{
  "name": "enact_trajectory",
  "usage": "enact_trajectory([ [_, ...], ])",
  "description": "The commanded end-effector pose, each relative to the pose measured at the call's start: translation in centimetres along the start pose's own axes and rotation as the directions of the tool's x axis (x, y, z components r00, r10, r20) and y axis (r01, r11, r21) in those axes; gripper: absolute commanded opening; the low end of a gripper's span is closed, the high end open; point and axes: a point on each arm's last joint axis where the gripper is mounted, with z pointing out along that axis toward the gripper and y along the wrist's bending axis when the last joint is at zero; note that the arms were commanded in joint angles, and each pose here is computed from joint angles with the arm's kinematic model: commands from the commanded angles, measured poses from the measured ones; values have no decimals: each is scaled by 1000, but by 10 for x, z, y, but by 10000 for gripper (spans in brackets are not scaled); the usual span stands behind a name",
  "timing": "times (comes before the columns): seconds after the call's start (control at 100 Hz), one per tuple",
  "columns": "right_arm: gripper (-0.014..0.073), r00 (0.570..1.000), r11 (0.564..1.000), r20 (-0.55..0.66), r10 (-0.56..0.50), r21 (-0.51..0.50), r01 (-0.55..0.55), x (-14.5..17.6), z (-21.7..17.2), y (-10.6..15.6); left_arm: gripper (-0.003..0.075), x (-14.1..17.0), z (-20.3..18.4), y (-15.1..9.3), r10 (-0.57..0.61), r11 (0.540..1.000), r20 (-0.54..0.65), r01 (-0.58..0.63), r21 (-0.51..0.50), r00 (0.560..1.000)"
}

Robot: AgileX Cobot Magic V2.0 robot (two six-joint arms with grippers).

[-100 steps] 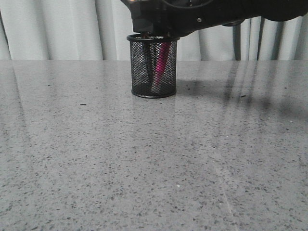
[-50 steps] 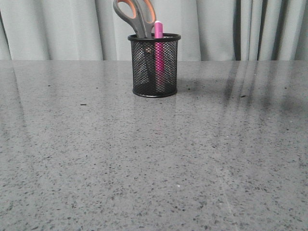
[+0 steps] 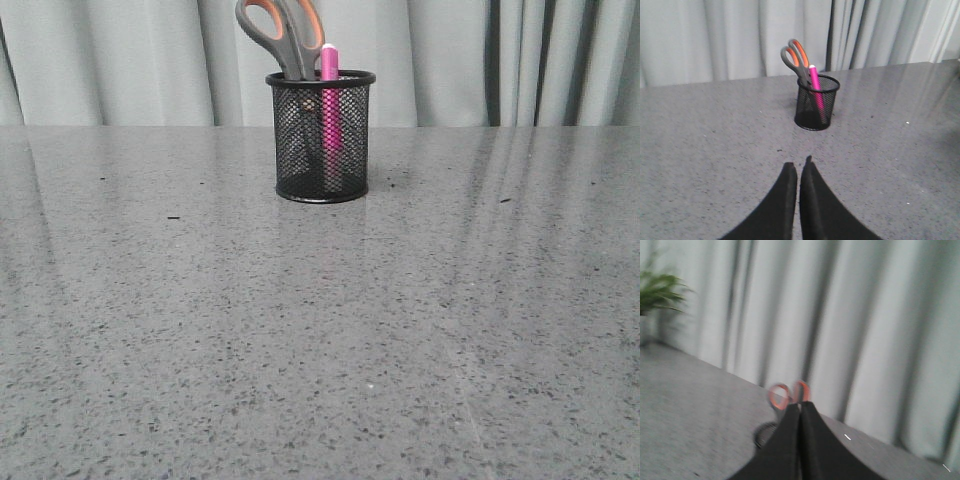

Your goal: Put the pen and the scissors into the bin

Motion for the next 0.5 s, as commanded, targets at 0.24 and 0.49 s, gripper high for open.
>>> enact_trajectory([
  [0.24, -73, 980, 914, 58, 190, 354, -198, 43, -105, -17, -20, 3, 23, 2, -150, 988, 193, 140, 68, 970],
  [0.49, -73, 980, 917, 65, 189, 344, -200, 46, -106, -16, -20, 4, 24, 2, -155, 987, 197, 145, 68, 968],
])
